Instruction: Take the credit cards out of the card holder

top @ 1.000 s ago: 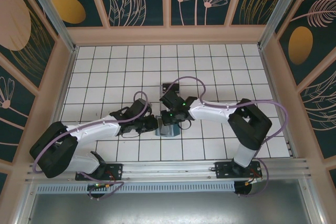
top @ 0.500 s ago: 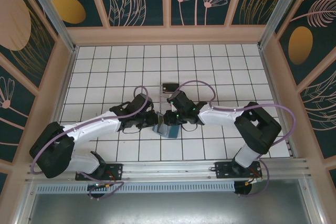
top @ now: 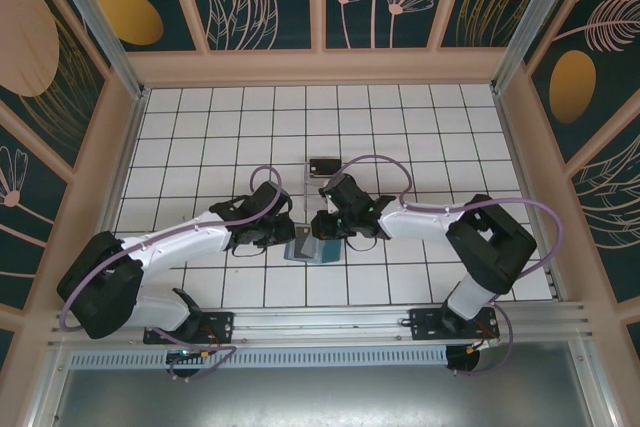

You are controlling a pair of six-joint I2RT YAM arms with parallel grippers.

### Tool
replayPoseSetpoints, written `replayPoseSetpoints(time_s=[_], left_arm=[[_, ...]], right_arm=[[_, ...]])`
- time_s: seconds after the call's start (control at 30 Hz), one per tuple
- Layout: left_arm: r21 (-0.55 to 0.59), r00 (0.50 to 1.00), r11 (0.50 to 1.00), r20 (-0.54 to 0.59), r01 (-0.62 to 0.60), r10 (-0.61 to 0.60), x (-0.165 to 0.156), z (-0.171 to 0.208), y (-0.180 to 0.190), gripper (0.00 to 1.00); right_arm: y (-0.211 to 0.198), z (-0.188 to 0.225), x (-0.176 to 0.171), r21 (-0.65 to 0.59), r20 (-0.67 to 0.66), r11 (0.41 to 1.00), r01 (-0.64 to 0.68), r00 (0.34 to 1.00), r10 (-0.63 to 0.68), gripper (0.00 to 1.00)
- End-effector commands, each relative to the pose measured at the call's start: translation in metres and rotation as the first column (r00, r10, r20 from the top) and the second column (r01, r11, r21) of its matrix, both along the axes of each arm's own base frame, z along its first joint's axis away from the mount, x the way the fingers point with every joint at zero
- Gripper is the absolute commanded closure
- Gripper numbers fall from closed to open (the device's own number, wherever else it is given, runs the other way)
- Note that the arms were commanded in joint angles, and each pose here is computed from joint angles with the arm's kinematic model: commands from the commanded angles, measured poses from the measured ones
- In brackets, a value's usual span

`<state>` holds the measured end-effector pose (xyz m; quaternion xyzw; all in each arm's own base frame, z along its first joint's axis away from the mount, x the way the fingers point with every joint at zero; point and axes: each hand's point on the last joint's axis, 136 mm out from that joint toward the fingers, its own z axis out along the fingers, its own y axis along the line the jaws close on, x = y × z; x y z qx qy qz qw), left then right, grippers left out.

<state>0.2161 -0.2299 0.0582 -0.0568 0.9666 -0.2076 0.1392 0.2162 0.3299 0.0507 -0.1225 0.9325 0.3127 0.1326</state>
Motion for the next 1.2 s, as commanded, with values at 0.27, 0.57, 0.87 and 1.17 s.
replayPoseSetpoints(time_s=[0.27,0.57,0.87,1.17], left_arm=[[-0.232,0.998,0.970,0.023,0.069,-0.066,0.004,0.020,-0.043,0.86],[-0.069,0.998,0.998,-0.059,-0.012,0.008,-0.005,-0.028,-0.012,0.89],[-0.106,0.995,0.994,-0.094,0.011,-0.021,-0.010,-0.038,-0.021,0.89],[-0.157,0.995,0.985,-0.056,0.073,-0.083,-0.007,-0.025,-0.033,0.88]], right_arm=[[0.011,0.024,0.000,0.109,0.027,0.994,-0.022,0.999,0.019,0.87],[0.012,0.028,-0.003,0.151,0.027,0.988,-0.036,0.999,0.033,0.87],[0.017,0.034,-0.010,0.201,0.034,0.977,-0.077,0.997,0.072,0.87],[0.013,0.036,-0.008,0.184,0.048,0.980,-0.074,0.997,0.066,0.71]])
